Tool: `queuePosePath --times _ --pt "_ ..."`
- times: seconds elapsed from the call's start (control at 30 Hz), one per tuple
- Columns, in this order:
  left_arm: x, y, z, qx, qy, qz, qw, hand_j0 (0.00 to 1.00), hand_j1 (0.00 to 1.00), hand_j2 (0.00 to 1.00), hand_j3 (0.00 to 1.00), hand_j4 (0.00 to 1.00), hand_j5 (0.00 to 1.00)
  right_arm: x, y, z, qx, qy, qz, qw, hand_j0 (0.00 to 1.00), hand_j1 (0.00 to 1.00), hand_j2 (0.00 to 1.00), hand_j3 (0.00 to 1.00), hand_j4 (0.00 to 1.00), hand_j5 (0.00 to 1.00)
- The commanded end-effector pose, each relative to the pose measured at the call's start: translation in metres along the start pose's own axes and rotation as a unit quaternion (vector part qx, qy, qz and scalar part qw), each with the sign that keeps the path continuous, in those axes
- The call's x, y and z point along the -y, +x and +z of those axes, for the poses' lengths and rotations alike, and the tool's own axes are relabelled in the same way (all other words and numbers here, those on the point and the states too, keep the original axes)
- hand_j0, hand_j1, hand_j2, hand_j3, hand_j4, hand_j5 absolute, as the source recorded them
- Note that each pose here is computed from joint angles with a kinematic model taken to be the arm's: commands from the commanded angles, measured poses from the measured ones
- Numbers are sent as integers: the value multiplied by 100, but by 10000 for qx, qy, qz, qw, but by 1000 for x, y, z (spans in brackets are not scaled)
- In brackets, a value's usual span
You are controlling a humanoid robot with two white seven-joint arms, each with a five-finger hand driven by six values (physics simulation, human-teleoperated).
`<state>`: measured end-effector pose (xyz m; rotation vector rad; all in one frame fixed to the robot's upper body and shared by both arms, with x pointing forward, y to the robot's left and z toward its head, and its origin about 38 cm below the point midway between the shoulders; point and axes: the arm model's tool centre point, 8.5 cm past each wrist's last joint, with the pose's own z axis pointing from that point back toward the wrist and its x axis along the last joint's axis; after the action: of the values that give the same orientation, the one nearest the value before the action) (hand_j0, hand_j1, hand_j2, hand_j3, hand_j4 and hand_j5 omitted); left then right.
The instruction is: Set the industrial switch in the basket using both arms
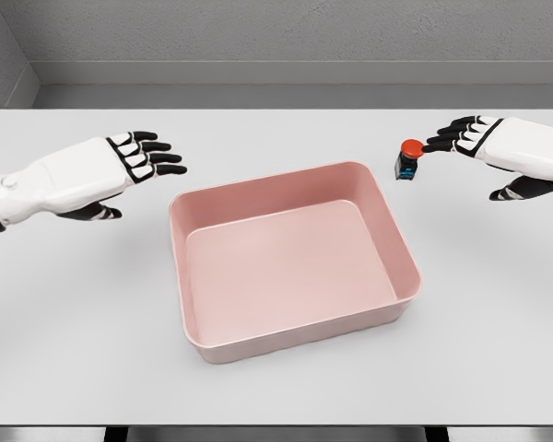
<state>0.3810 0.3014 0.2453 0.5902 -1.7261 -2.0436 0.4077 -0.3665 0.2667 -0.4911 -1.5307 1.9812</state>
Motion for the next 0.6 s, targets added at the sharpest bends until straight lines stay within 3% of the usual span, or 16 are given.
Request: queuePosePath --times 0.0,0.13,0.2,0.27,0.33,0.37,0.43,0.47,0.5,0.57 --pt "0 0 1 -6 -2 23 10000 100 100 100 100 100 100 1 -1 1 -10 -30 -23 10000 100 100 100 100 100 100" --pt "2 -13 2 -150 -68 52 9999 100 100 100 100 100 100 -1 0 -2 -3 7 24 10000 100 100 100 100 100 100" --pt "1 -30 -5 -233 -253 12 9994 100 100 100 100 100 100 6 7 -29 193 -57 358 9992 100 100 100 100 100 100" --pt "-4 -61 4 -858 -324 34 9958 100 100 100 100 100 100 18 10 -45 317 -247 404 9984 100 100 100 100 100 100" --pt "14 -81 9 -1135 -502 237 9920 100 100 100 100 100 100 29 5 -61 309 -360 477 9977 100 100 100 100 100 100" --pt "21 -81 7 -1137 -590 286 9913 100 100 100 100 100 100 29 7 -66 359 -346 478 9976 100 100 100 100 100 100" --pt "28 -91 8 -1549 -1032 178 9824 100 100 100 100 100 100 20 8 -79 410 -187 375 9983 100 100 100 100 100 100" --pt "33 -93 0 -1703 -1456 279 9742 100 100 100 100 100 100 18 3 -82 358 -135 347 9987 100 100 100 100 100 100" --pt "34 -93 -8 -1779 -1627 231 9702 100 100 100 100 100 100 18 1 -84 331 -151 322 9988 100 100 100 100 100 100" --pt "35 -94 -16 -1897 -1666 115 9675 100 100 100 100 100 100 16 -7 -91 228 -139 322 9991 100 100 100 100 100 100"
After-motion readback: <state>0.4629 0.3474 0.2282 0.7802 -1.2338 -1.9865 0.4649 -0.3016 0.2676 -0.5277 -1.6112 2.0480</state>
